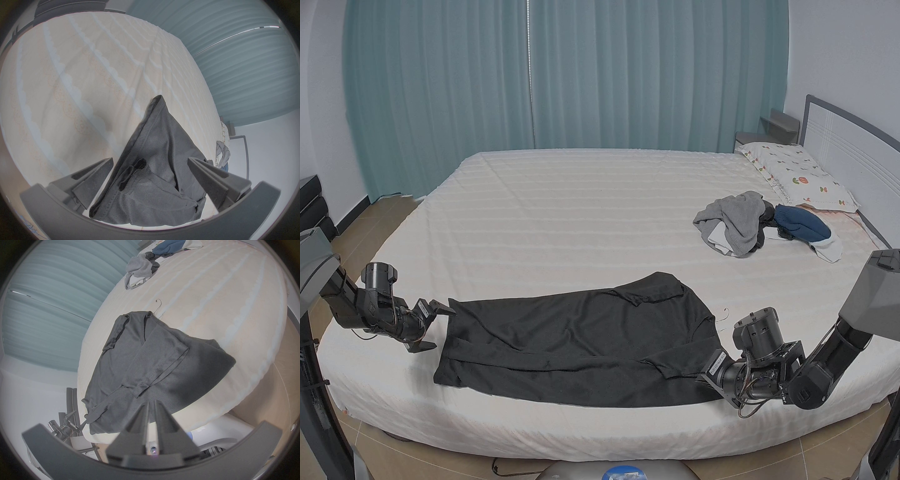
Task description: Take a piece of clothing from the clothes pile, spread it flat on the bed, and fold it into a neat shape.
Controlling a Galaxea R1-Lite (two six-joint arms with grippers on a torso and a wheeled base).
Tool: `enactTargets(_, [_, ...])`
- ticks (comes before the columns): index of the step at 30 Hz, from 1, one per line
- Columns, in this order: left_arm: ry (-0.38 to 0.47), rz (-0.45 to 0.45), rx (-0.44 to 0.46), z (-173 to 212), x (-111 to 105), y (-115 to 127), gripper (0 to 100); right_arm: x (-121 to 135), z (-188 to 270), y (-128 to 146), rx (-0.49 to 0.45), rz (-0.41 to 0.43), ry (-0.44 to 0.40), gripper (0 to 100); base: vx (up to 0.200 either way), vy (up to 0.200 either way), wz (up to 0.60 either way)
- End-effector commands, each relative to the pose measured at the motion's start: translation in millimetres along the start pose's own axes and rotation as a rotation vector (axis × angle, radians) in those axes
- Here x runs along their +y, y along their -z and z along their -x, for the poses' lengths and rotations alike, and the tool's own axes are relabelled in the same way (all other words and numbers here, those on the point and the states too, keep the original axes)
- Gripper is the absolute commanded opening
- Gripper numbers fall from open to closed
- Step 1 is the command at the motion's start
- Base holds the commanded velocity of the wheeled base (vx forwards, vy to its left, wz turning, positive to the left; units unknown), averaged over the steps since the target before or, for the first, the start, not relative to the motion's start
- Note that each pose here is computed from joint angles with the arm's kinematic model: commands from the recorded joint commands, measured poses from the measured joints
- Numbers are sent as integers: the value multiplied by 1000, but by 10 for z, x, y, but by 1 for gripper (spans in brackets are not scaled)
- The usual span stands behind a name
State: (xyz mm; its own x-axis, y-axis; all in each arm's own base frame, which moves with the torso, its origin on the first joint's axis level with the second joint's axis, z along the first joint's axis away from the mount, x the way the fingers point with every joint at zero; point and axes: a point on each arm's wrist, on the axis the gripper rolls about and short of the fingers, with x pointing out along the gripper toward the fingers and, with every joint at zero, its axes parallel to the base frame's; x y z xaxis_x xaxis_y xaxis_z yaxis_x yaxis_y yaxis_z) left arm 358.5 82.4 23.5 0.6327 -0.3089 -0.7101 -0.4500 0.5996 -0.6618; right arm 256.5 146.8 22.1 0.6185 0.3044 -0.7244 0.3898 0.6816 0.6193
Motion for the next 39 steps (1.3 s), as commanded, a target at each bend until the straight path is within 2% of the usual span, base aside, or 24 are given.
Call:
enactTargets(1, [-1, -3, 0, -3, 5, -1, 100, 2, -120, 3, -5, 4, 9, 100, 0, 0, 0])
enactTargets(6, [-1, -3, 0, -3, 5, -1, 100, 18, -284, -59, -21, -19, -2, 100, 0, 0, 0])
enactTargets(13, [-2, -2, 1, -3, 6, 0, 100, 92, -456, -145, -47, -94, -20, 100, 0, 0, 0])
enactTargets(23, [-3, -2, 0, -3, 6, 0, 100, 51, -517, -134, -59, -99, 0, 100, 0, 0, 0])
enactTargets(27, [-3, -3, -2, -3, 5, -1, 100, 64, -537, -174, -89, -112, -63, 100, 0, 0, 0])
enactTargets(28, [-3, -3, -2, -3, 5, -1, 100, 63, -547, -179, -93, -112, -70, 0, 0, 0, 0])
enactTargets(34, [-3, -4, -3, -3, 2, -5, 100, 37, -565, -185, -96, -115, -60, 0, 0, 0, 0])
enactTargets(39, [-6, -3, -4, -3, 6, -2, 100, 27, -559, -186, -138, -113, -38, 0, 0, 0, 0])
